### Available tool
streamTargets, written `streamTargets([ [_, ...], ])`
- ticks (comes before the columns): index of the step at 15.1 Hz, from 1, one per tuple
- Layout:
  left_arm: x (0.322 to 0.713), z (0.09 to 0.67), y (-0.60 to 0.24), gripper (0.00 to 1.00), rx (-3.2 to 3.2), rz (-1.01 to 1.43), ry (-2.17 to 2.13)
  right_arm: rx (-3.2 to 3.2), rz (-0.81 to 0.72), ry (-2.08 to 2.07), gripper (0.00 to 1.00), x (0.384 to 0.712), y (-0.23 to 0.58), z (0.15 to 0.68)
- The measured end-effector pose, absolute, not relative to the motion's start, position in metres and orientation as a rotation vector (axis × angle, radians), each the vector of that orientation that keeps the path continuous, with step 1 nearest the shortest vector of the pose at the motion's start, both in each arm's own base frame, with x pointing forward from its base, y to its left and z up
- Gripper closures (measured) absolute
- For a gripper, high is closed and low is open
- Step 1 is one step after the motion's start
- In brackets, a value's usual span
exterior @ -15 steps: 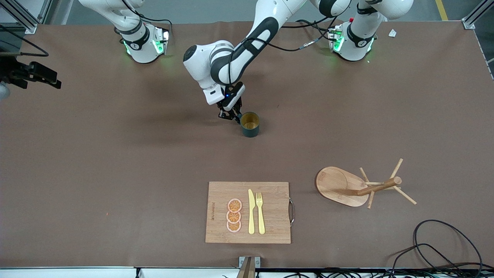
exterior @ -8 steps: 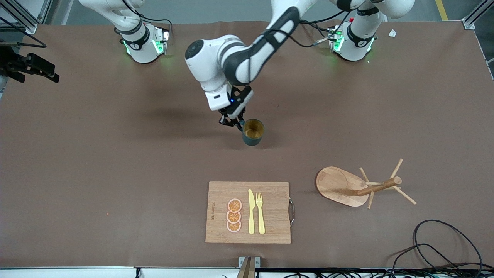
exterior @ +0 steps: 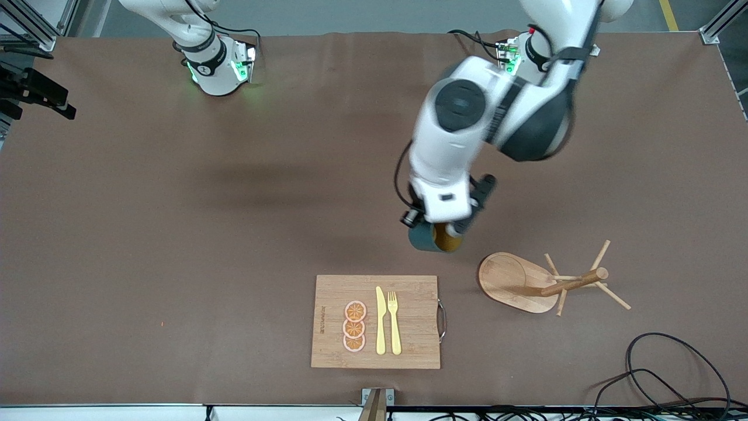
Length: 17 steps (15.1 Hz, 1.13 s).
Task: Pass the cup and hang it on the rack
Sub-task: 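Carry the mug with the left gripper to the wooden rack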
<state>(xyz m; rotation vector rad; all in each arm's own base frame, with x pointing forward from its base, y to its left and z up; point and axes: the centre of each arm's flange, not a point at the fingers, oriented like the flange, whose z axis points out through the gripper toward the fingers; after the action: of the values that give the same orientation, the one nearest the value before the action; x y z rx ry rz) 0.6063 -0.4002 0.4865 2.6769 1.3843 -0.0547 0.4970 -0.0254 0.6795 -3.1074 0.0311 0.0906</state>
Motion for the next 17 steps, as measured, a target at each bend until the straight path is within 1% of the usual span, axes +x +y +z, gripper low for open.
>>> streamTargets([
  [5, 0.665, 0.496, -0.294, 0.79, 2.419, -0.335, 1.372, -3.095, 0.117, 0.029, 0.0, 0.493, -0.025, 0.691],
  [7, 0.68, 0.496, -0.258, 0.79, 2.334, -0.384, 1.393, -3.097, 0.121, 0.028, 0.0, 0.493, -0.025, 0.692],
  [14, 0.691, 0.487, -0.201, 0.79, 2.213, -0.57, 1.427, -3.111, 0.16, 0.001, 0.0, 0.491, -0.023, 0.692],
  [17, 0.699, 0.478, -0.157, 0.79, 2.111, -0.665, 1.425, -3.112, 0.17, -0.003, 0.0, 0.492, -0.023, 0.69],
])
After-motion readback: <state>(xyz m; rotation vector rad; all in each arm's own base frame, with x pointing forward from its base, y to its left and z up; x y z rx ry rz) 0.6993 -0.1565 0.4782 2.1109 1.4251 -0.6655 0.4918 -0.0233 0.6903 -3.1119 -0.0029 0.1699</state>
